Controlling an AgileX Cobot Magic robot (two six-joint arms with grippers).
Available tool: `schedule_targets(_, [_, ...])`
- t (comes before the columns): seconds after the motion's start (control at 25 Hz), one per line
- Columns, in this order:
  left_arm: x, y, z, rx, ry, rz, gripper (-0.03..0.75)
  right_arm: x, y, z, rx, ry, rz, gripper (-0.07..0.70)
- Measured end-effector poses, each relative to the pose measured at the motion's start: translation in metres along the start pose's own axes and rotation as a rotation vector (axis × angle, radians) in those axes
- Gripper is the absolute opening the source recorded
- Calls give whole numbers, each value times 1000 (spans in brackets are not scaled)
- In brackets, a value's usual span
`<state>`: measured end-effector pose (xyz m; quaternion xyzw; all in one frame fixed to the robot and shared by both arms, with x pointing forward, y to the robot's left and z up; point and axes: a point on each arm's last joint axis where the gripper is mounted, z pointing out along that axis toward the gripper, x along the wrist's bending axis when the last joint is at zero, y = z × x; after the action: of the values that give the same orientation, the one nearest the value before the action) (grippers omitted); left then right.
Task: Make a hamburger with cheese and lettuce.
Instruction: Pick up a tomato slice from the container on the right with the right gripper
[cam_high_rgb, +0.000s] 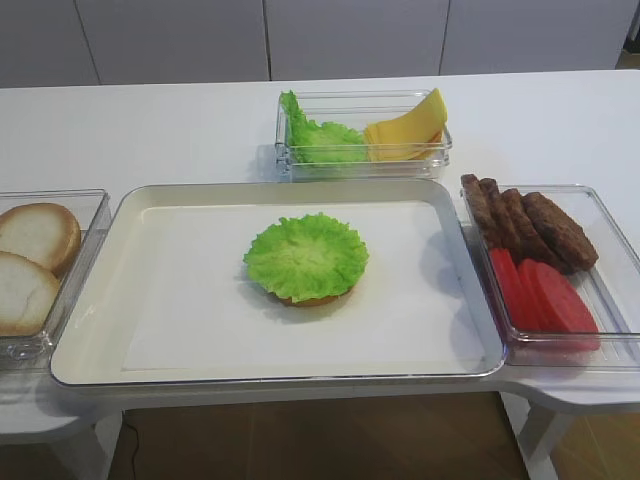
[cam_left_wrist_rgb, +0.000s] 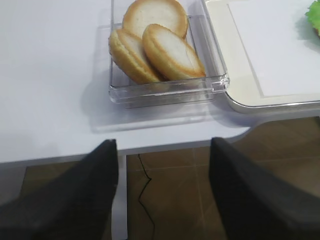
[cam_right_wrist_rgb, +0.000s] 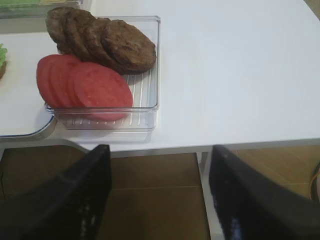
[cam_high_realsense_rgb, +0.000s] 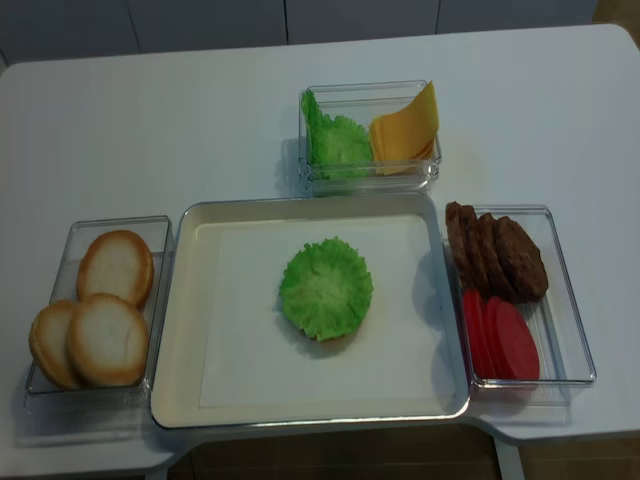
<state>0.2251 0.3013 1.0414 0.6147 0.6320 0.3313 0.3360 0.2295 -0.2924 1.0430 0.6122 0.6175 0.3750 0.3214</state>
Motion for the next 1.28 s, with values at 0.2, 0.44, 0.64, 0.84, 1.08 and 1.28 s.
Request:
schedule_targets(0.2, [0, 0, 0, 0, 0, 0, 430, 0, 0, 0, 0, 0, 0, 464])
schedule_targets(0.44, [0, 0, 0, 0, 0, 0, 430, 0, 0, 0, 0, 0, 0, 464])
schedule_targets(0.64, [0, 0, 0, 0, 0, 0, 430, 0, 0, 0, 0, 0, 0, 464])
schedule_targets(0.84, [0, 0, 0, 0, 0, 0, 430, 0, 0, 0, 0, 0, 0, 464])
schedule_targets(1.08, [0, 0, 0, 0, 0, 0, 430, 0, 0, 0, 0, 0, -5, 464])
schedule_targets(1.28, [0, 0, 0, 0, 0, 0, 430, 0, 0, 0, 0, 0, -5, 464])
